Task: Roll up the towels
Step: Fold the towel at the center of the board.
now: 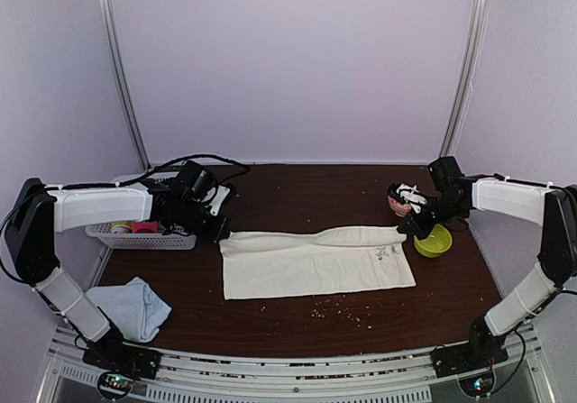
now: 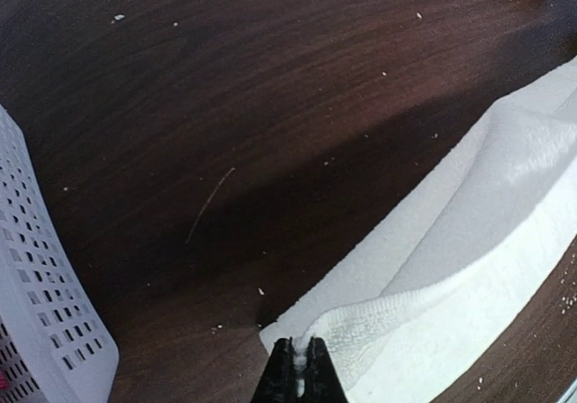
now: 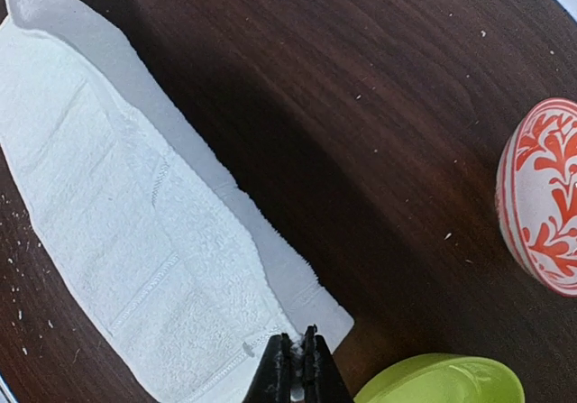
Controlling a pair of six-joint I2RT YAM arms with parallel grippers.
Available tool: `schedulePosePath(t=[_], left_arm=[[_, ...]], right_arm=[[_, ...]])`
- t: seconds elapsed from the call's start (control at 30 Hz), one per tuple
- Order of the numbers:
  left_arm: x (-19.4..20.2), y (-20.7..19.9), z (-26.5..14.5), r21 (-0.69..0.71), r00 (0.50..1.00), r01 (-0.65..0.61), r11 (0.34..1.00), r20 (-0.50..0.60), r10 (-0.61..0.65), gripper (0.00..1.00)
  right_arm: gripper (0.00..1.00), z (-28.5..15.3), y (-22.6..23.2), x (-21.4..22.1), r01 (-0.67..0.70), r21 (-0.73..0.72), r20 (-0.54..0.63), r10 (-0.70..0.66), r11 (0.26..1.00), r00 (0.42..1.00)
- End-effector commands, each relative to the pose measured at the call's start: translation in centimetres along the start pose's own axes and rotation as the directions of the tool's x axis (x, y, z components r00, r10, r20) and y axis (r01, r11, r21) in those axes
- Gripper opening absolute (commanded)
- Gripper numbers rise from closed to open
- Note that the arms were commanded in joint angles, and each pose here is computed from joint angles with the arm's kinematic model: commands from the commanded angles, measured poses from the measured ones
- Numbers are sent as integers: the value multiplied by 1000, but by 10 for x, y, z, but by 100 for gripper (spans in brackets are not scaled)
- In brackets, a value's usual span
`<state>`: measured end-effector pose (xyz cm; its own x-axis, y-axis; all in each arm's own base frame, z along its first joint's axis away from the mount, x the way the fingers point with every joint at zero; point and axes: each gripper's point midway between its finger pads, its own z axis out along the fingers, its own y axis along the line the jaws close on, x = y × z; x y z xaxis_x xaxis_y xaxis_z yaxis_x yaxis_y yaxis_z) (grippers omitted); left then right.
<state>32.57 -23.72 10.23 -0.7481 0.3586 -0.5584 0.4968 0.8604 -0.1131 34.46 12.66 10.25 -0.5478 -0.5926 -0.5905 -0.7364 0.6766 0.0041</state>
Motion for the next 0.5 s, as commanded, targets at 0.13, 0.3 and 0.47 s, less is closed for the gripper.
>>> schedulePosePath(t=[0.13,0.3,0.47], left_arm=[[30,-16,-2,103,995,35,994,-98,-25,0],[54,-21,3,134,984,56,989,-177,-32,0],[66,-28,4,162,977,65,985,-209,-30,0]], right_arm=[[0,-8,22,27,90,-50,-29,-92,995,995],[0,-11,30,35,117,-65,-35,-120,991,992],[0,-15,37,39,144,-80,-23,-146,986,989]])
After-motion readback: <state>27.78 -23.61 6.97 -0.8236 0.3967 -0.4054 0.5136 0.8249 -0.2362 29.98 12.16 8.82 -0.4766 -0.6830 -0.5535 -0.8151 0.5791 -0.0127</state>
